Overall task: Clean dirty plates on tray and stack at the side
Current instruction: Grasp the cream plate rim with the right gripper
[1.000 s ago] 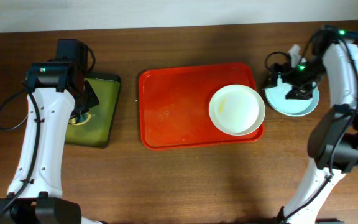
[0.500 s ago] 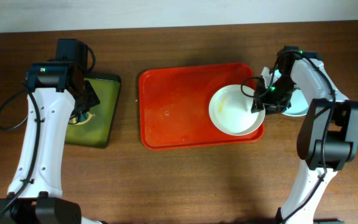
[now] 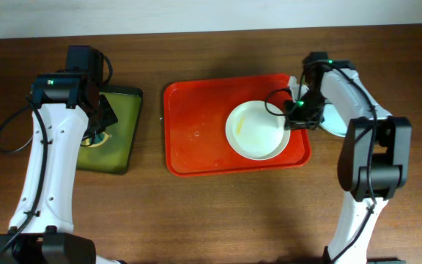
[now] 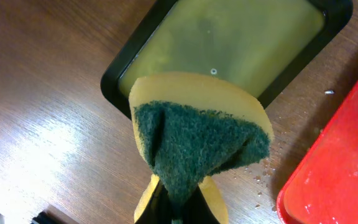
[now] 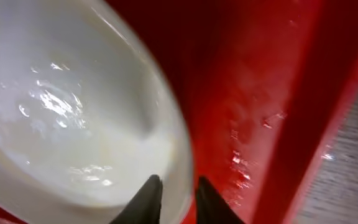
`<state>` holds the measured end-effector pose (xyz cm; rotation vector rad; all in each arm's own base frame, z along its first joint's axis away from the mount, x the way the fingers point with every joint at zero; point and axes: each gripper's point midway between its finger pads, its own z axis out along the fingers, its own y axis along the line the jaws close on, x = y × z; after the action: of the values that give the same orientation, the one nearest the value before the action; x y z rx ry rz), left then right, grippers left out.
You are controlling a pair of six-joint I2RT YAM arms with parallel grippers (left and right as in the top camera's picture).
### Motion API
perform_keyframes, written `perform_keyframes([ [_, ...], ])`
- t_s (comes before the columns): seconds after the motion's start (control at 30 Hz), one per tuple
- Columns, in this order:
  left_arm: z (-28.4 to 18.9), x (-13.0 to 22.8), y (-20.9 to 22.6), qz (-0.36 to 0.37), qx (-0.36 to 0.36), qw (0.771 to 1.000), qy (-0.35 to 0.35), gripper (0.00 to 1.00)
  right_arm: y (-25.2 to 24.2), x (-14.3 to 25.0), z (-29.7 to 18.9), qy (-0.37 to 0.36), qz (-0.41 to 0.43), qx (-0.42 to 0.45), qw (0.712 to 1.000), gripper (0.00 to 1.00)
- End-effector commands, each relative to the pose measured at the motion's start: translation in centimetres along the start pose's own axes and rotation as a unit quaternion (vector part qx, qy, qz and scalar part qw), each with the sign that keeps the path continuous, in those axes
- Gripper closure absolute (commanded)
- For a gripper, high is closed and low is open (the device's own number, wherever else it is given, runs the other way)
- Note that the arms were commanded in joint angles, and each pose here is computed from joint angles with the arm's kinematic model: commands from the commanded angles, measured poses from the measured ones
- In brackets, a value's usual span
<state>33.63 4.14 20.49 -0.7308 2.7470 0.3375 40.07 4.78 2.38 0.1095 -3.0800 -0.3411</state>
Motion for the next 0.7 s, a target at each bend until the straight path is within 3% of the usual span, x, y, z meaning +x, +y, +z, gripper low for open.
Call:
perform_keyframes([
  [0.0, 0.4, 0.3, 0.2, -0.005, -0.002, 1.0, 0.004, 1.0, -1.2, -0.5, -0.6, -0.019, 0.045, 0.054, 0.997, 0.76],
  [0.07, 0.5, 0.2, -0.1, -0.005, 0.005, 1.0, 0.004, 1.0, -1.2, -0.8, -0.6, -0.025, 0.044, 0.054, 0.997, 0.71],
  [0.3, 0.6, 0.1, -0.3, -0.006, 0.009, 1.0, 0.003, 1.0, -0.5, 0.1, 1.9, -0.009, 0.046, 0.019, 0.999, 0.72],
  [0.33, 0.6, 0.1, -0.3, -0.006, 0.009, 1.0, 0.003, 1.0, -0.1, 0.3, 2.5, -0.009, 0.046, 0.006, 0.999, 0.77],
  [0.37, 0.6, 0.1, -0.3, -0.007, 0.009, 1.0, 0.002, 1.0, 0.4, 0.5, 2.9, -0.009, 0.046, -0.014, 0.999, 0.87],
  [0.5, 1.1, 0.1, -0.7, -0.007, 0.014, 1.0, 0.003, 1.0, 2.3, -0.1, 3.4, -0.018, 0.073, -0.046, 0.996, 0.96],
  [0.67, 2.8, -0.1, -1.5, -0.01, 0.02, 1.0, -0.004, 1.0, 6.7, -0.8, 4.9, -0.038, 0.033, -0.039, 0.998, 0.96],
])
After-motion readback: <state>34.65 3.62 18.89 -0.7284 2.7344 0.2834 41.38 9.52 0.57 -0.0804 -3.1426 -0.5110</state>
